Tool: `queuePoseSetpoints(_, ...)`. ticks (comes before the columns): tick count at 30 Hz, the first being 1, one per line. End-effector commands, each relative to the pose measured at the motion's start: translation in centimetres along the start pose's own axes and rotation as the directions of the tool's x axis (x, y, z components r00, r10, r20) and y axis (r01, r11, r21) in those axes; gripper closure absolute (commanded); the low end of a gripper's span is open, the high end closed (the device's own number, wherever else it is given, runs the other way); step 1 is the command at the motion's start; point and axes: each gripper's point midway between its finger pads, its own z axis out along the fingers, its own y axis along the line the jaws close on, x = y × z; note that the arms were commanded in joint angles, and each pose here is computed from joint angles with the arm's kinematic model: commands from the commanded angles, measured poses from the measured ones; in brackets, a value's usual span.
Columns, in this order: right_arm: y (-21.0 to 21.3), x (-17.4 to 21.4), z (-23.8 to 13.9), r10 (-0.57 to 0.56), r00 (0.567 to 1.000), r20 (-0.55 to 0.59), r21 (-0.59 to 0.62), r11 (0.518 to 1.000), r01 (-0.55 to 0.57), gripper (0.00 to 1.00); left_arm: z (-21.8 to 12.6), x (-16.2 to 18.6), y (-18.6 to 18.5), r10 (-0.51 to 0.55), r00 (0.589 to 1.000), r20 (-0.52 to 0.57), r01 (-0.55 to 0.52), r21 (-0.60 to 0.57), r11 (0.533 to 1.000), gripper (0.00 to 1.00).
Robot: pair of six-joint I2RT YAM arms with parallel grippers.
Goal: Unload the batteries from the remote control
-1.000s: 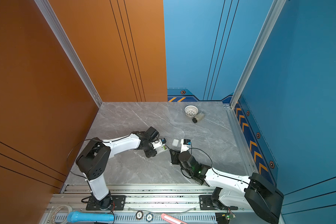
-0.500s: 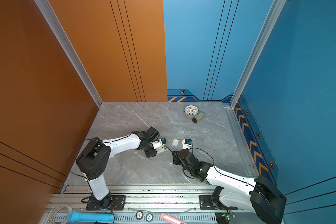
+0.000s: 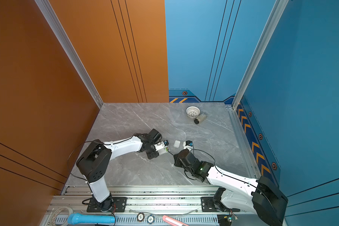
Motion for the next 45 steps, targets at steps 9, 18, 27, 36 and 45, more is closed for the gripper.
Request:
queuePoseSetpoints(9, 1.4, -1.5, -0.2, 0.027, 0.999, 0.031, -0.037, 0.999, -0.026, 1.00, 0.3, -0.6, 0.1, 0.019, 0.999, 0.027, -0.019, -0.034, 0.999, 1.00)
queuePoseSetpoints(18, 1.2, -2.3, -0.8, 0.062, 0.996, 0.064, -0.059, 0.997, -0.058, 1.00, 0.4, -0.6, 0.0, 0.021, 0.999, 0.025, -0.020, -0.031, 0.999, 1.00)
queuePoseSetpoints(27, 0.7, -2.0, -1.0, 0.086, 0.995, 0.045, -0.060, 0.995, -0.083, 1.00, 0.6, -0.5, 0.0, 0.017, 1.000, 0.017, -0.017, -0.031, 0.999, 1.00)
queuePoseSetpoints(36, 0.1, -1.4, 0.0, 0.096, 0.995, 0.013, -0.020, 0.995, -0.096, 1.00, 0.5, -0.5, -0.1, 0.019, 1.000, 0.017, -0.019, -0.033, 0.999, 1.00)
queuePoseSetpoints(45, -0.3, -1.2, 0.4, 0.094, 0.995, 0.010, 0.006, 0.996, -0.094, 1.00, 0.3, -0.5, -0.1, 0.020, 1.000, 0.021, -0.019, -0.036, 0.999, 1.00)
